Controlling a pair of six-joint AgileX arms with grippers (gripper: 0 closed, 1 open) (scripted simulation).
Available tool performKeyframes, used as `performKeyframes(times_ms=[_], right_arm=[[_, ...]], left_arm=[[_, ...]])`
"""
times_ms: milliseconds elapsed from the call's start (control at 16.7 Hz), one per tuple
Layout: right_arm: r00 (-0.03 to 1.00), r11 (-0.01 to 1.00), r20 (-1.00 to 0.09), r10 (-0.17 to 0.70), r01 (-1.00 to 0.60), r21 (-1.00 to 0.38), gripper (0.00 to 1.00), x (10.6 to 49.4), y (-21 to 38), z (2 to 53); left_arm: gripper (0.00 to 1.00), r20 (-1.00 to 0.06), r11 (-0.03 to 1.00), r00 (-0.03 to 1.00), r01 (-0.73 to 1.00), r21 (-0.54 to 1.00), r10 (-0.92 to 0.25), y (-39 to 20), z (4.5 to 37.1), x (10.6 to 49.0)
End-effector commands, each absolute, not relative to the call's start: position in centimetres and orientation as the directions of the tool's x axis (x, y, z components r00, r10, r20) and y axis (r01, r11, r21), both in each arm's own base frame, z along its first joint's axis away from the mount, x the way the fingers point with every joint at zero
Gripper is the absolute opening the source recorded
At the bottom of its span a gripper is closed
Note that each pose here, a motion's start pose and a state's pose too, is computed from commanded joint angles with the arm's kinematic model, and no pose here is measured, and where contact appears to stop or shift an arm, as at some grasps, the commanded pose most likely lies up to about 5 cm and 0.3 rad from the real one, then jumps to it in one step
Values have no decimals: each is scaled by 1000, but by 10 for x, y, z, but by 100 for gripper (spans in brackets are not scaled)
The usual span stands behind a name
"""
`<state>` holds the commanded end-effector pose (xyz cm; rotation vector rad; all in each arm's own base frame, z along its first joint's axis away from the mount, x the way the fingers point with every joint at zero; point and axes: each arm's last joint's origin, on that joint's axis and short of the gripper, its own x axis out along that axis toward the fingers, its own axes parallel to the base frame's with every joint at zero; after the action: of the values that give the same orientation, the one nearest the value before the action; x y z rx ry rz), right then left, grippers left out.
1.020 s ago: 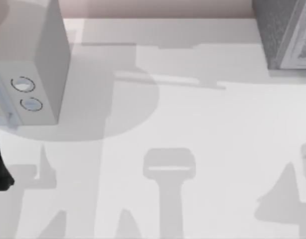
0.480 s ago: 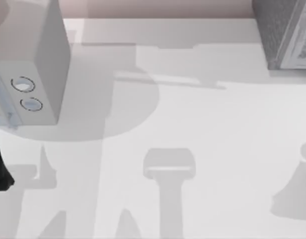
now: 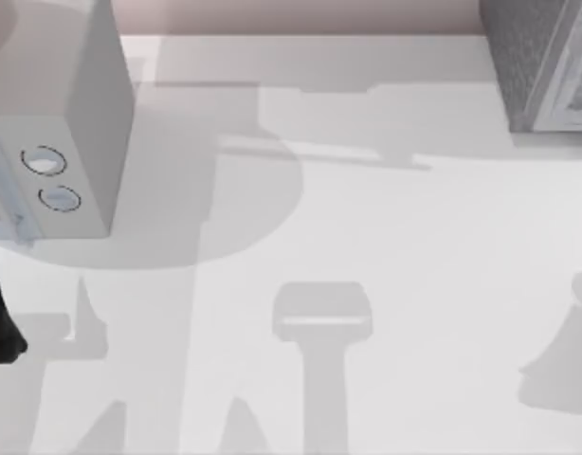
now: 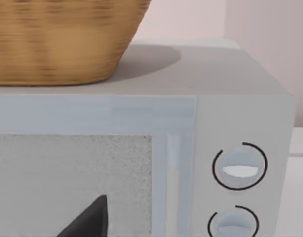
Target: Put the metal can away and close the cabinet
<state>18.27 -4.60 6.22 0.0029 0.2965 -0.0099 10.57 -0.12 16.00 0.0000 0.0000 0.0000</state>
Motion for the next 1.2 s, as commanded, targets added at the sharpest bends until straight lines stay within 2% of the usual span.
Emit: performKeyframes(times_ms=[360, 660, 1200], right_arm=[[958, 1000, -286, -10, 11, 0, 100, 231, -47, 48], [957, 1000, -290, -10, 11, 1, 100, 236, -47, 46], [957, 1000, -290, -10, 11, 1, 32, 236, -47, 46]], left_arm=[[100, 0, 1000, 1000, 0, 0, 0, -1, 160, 106], [100, 0, 1000, 1000, 0, 0, 0, -1, 160, 106], [100, 0, 1000, 1000, 0, 0, 0, -1, 160, 106]])
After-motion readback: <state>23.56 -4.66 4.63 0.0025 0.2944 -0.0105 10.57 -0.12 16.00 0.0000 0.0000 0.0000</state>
